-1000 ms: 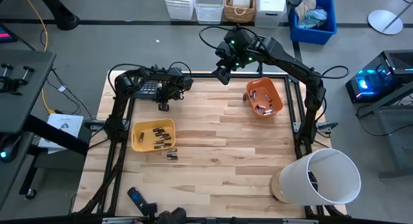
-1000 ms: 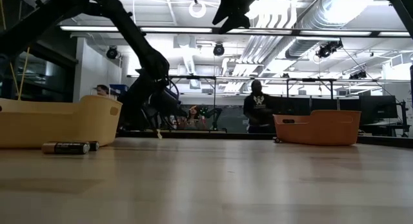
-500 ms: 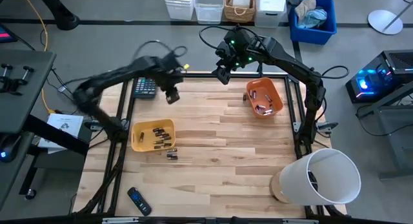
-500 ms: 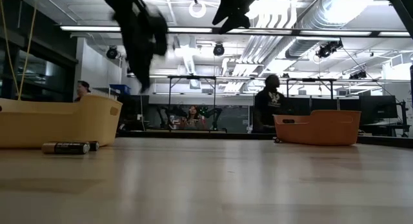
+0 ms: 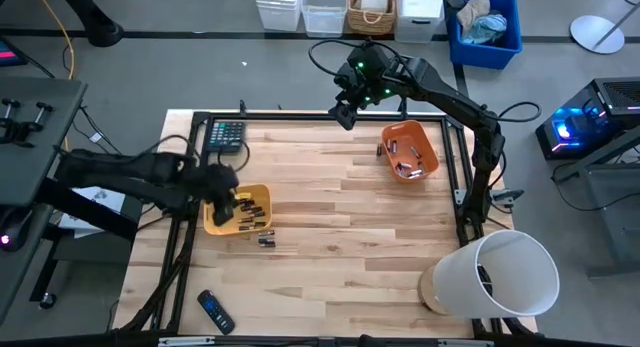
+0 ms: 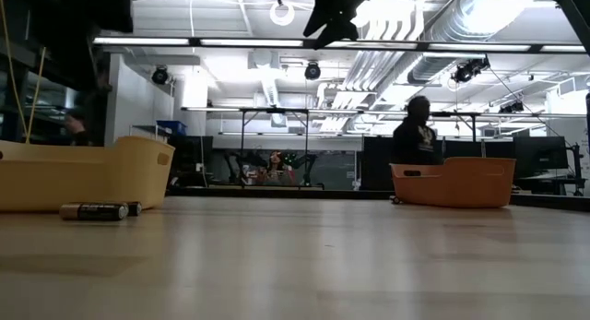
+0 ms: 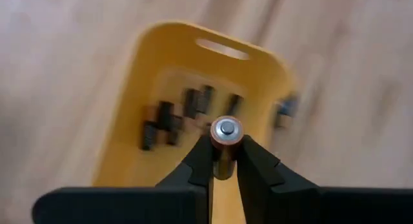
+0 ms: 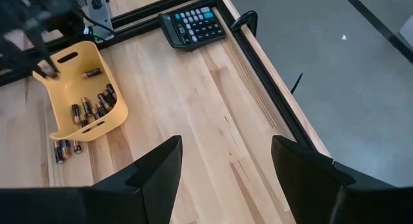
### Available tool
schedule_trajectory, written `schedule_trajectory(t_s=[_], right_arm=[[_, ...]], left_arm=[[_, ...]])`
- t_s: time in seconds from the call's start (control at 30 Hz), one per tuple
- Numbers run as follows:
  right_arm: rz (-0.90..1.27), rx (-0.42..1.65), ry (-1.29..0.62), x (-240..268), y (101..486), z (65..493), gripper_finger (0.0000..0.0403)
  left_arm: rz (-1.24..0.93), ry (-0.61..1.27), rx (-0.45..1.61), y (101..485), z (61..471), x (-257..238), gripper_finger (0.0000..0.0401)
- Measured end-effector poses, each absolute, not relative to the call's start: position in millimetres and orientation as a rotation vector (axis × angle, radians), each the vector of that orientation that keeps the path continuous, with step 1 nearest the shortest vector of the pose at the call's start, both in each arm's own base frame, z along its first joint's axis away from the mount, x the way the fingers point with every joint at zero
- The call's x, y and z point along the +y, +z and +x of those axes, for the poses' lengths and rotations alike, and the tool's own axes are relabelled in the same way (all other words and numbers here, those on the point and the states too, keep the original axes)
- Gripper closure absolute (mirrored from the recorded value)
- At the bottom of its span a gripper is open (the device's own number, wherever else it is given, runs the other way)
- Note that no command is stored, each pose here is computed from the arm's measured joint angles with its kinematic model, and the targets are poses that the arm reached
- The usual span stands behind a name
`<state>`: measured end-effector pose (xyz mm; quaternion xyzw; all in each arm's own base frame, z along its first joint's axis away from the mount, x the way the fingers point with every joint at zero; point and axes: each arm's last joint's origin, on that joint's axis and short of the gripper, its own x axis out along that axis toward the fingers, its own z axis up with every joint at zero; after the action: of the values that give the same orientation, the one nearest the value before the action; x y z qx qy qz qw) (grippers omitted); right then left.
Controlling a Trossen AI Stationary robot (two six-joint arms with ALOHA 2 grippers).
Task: Sort batteries
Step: Put the black battery into the yellow bin
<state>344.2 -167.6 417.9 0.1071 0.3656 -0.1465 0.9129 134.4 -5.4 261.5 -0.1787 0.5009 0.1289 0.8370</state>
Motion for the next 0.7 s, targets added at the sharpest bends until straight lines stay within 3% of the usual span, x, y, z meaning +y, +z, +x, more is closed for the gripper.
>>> schedule_trajectory(t_s=[0.17, 0.4, 0.5, 0.7], right_arm=[[0.237, 0.750, -0.308, -167.6, 417.8, 344.3, 0.0170], [0.238, 0.751, -0.309, -167.7, 417.8, 344.2, 0.0170], [0.237, 0.751, -0.308, -167.6, 417.8, 344.3, 0.0170], [0.234, 0.751, -0.307, -167.6, 417.8, 344.3, 0.0170]], left_arm=[[-0.271, 0.341, 1.059, 247.9, 144.8, -7.7, 0.0302], [-0.301, 0.137, 1.133, 264.0, 158.6, -14.5, 0.0203], [-0.312, 0.008, 1.081, 279.5, 169.5, -26.3, 0.0189], [0.030, -0.264, 1.136, 258.4, 194.1, -77.7, 0.0193]])
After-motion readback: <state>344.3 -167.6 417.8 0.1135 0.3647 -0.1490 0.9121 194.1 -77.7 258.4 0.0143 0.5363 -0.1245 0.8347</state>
